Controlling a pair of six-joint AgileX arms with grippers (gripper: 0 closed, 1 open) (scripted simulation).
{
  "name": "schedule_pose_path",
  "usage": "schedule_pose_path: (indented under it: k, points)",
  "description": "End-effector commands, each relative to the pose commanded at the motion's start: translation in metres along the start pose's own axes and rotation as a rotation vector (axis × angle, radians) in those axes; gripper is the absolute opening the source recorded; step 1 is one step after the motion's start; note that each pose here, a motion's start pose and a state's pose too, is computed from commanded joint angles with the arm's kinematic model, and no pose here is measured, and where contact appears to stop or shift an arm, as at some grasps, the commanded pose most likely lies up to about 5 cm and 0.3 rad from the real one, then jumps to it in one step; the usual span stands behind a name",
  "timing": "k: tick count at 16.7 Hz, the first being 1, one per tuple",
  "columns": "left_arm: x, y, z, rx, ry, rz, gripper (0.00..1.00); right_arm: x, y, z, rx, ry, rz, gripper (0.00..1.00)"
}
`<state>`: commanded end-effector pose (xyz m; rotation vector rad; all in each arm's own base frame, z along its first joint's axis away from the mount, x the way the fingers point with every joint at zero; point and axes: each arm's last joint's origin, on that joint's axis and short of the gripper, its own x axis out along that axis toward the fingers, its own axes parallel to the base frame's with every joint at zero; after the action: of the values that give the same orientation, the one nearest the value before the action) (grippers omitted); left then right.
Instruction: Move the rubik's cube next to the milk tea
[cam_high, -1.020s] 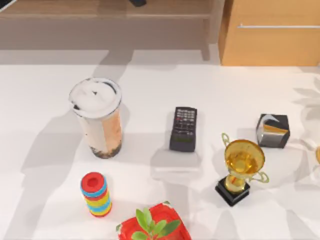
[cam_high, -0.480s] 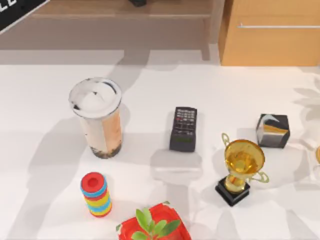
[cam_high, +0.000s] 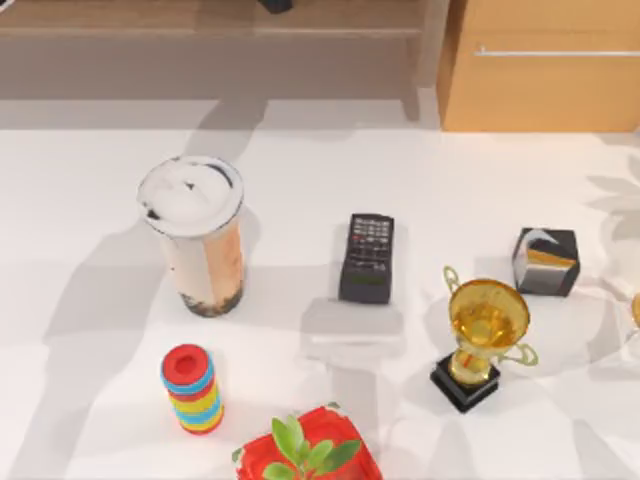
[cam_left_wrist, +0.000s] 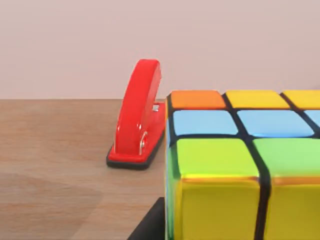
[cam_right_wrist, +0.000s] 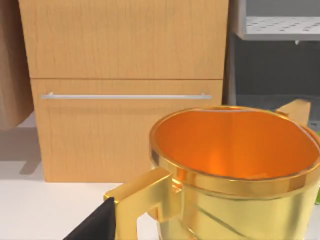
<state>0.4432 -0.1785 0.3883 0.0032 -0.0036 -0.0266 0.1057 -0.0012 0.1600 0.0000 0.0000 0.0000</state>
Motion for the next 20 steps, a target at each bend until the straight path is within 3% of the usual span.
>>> schedule_pose_path:
  k: [3, 6, 8, 10, 13, 17, 20]
  points:
    - [-0.007, 0.01, 0.016, -0.006, -0.01, -0.017, 0.0, 0.0, 0.0, 0.0, 0.0, 0.0, 0.0, 1.0]
    - [-0.031, 0.046, 0.048, -0.001, 0.012, -0.05, 0.0, 0.0, 0.0, 0.0, 0.0, 0.0, 0.0, 1.0]
    - [-0.055, 0.076, 0.062, 0.009, 0.079, -0.069, 0.0, 0.0, 0.0, 0.0, 0.0, 0.0, 0.0, 1.0]
    - [-0.073, 0.101, 0.055, 0.023, 0.23, -0.081, 0.0, 0.0, 0.0, 0.0, 0.0, 0.0, 0.0, 1.0]
    - [-0.083, 0.133, 0.002, 0.022, 0.596, -0.074, 0.0, 0.0, 0.0, 0.0, 0.0, 0.0, 0.0, 1.0]
    - [-0.084, 0.16, -0.102, -0.023, 1.138, -0.029, 0.0, 0.0, 0.0, 0.0, 0.0, 0.0, 0.0, 1.0]
    - [-0.086, 0.167, -0.17, -0.034, 1.445, 0.0, 0.0, 0.0, 0.0, 0.0, 0.0, 0.0, 0.0, 1.0]
